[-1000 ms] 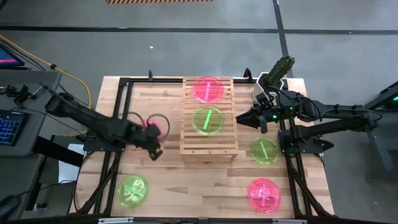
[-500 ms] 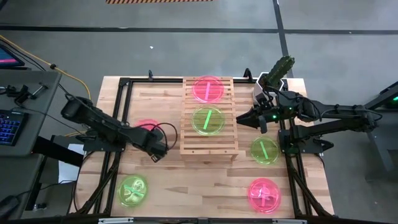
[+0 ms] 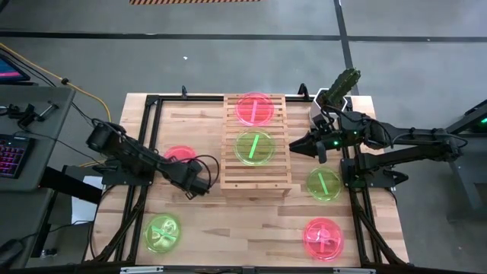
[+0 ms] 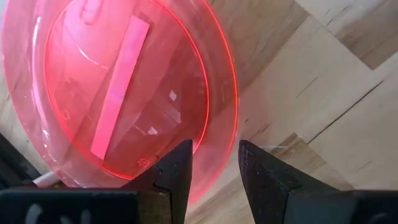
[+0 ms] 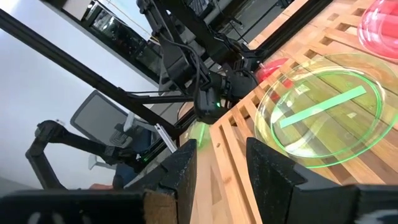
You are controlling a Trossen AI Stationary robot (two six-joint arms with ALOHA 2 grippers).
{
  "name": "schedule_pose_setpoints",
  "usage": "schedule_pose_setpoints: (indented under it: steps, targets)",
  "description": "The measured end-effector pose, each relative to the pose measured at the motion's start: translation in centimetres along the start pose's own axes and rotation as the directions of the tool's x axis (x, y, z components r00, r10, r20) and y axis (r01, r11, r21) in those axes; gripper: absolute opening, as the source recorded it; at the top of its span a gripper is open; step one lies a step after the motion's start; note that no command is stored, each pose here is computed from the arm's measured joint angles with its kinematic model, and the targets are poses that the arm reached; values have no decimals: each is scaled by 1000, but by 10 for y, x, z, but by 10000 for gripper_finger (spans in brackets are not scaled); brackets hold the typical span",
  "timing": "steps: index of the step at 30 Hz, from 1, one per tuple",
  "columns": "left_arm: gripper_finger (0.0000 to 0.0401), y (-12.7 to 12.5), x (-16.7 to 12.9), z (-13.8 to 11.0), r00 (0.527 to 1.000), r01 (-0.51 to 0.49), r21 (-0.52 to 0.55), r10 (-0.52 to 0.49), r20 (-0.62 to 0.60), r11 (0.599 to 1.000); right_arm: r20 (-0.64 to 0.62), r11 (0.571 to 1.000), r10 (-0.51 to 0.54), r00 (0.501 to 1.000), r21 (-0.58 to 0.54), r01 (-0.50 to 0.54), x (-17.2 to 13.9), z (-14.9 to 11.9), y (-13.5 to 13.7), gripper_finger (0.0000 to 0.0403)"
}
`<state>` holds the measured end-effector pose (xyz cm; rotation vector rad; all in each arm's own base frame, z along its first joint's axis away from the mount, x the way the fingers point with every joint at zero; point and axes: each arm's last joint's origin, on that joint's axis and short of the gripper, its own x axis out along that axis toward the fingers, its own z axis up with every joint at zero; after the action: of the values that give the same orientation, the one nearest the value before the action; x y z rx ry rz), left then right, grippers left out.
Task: Place and stack plates onto a shelf
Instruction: Stack the top pink transparent plate on top of the other pink transparent plate on the shelf
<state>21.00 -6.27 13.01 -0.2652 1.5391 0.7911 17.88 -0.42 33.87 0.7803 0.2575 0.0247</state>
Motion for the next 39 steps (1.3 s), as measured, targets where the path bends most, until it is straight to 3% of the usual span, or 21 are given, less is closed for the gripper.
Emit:
schedule_pose_setpoints:
  steps: [5,11,16,21,26,33,39]
  targets:
    - [109,0,1,0,1000,-17,8,17,9,1000,-2,1000,-2,1000,0,2,0,0,0,122]
    - [19,4,3,-1,997,-69,14,68,21,998,-5,1000,-5,1000,0,5,0,-1,0,122]
    - [7,7,-11,0,1000,2,-1,-2,28,1000,-7,1000,-7,1000,1,7,0,-1,-1,122]
    - [1,18,-58,5,988,110,-8,-108,108,994,-9,1000,-9,1000,-7,9,0,-1,-1,122]
    - [1,44,-118,8,951,210,-25,-199,235,977,-9,1000,-9,1000,-7,9,0,-1,-1,122]
    - [0,93,-193,6,892,222,-71,-173,418,973,-10,1000,-11,1000,-7,10,0,-1,-1,122]
    - [0,112,-236,44,789,188,16,-161,593,982,31,999,-51,998,-13,52,0,0,-2,122]
